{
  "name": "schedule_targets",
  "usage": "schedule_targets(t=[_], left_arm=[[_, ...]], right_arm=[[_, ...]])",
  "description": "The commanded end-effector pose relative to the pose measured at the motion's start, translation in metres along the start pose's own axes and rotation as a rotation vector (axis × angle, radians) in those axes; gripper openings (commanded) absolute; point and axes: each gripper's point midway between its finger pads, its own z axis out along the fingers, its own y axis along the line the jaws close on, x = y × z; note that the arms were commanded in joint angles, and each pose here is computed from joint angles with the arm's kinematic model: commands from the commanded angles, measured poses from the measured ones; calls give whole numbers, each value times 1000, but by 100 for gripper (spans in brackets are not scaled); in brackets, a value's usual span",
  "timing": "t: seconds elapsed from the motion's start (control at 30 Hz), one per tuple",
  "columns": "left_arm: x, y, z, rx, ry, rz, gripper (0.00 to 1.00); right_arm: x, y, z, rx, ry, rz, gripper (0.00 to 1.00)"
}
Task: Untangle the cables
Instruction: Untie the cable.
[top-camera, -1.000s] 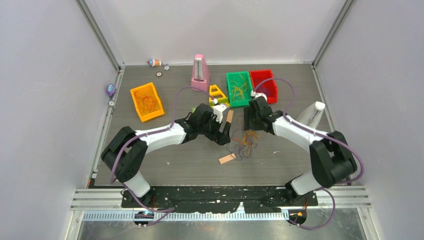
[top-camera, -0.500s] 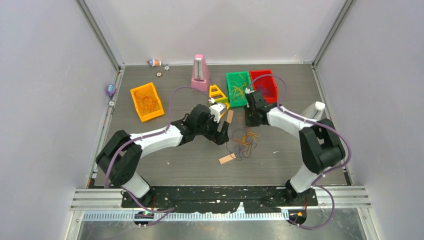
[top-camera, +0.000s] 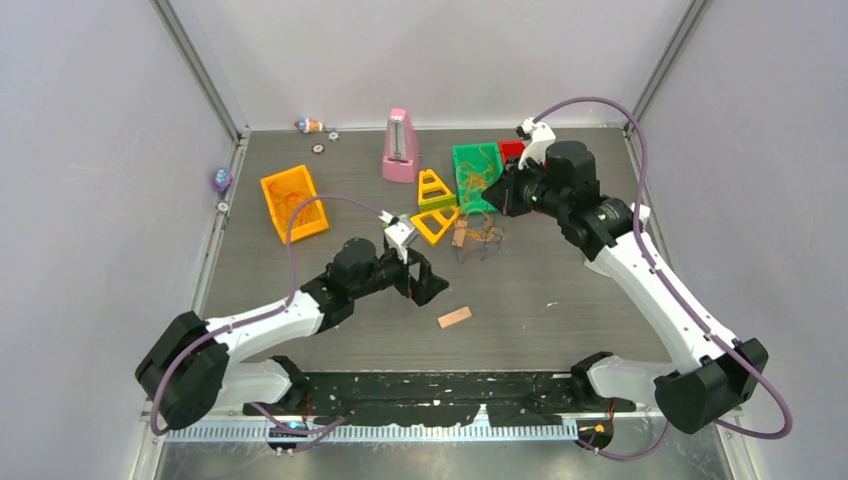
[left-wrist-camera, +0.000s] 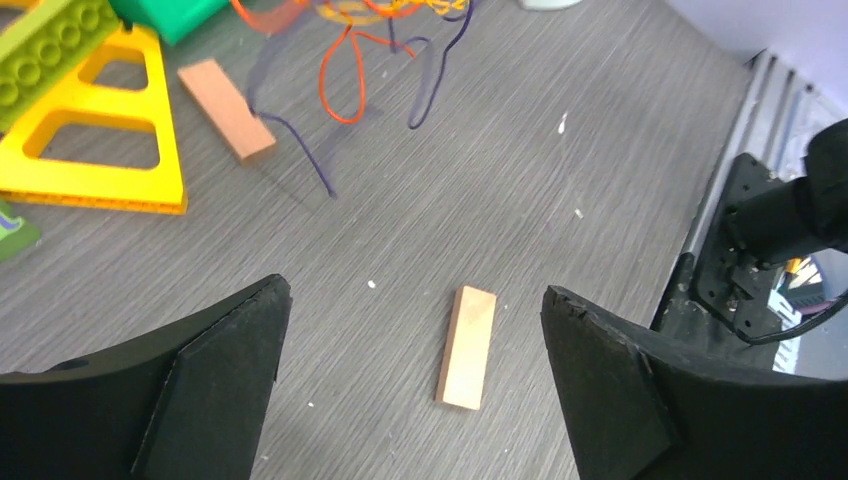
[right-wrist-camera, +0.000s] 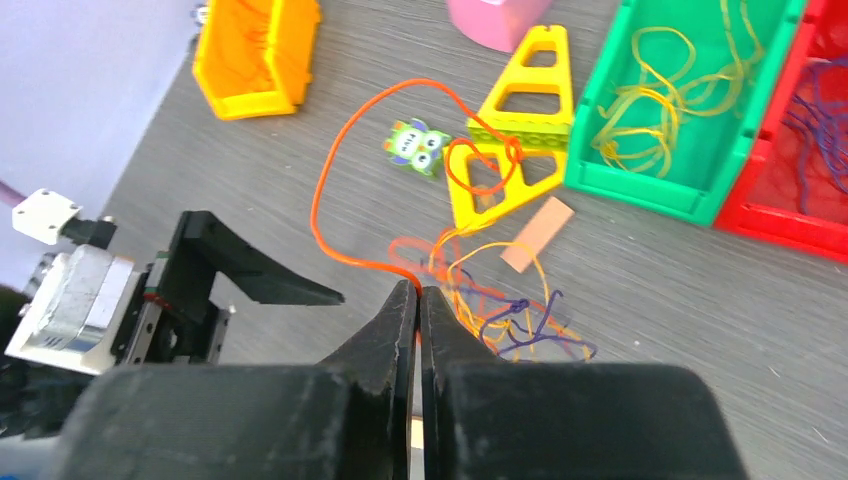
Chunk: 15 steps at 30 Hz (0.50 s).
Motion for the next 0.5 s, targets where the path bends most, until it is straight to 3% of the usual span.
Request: schedule_targets(t=[0.0, 0.47], left_arm=[[-48, -21, -14, 87, -238, 30, 99], [-57, 7, -34, -70, -321, 31, 100]], right_arm=[[3, 32, -9, -151, 39, -6, 5], [75, 44, 8, -216, 222, -49, 5]])
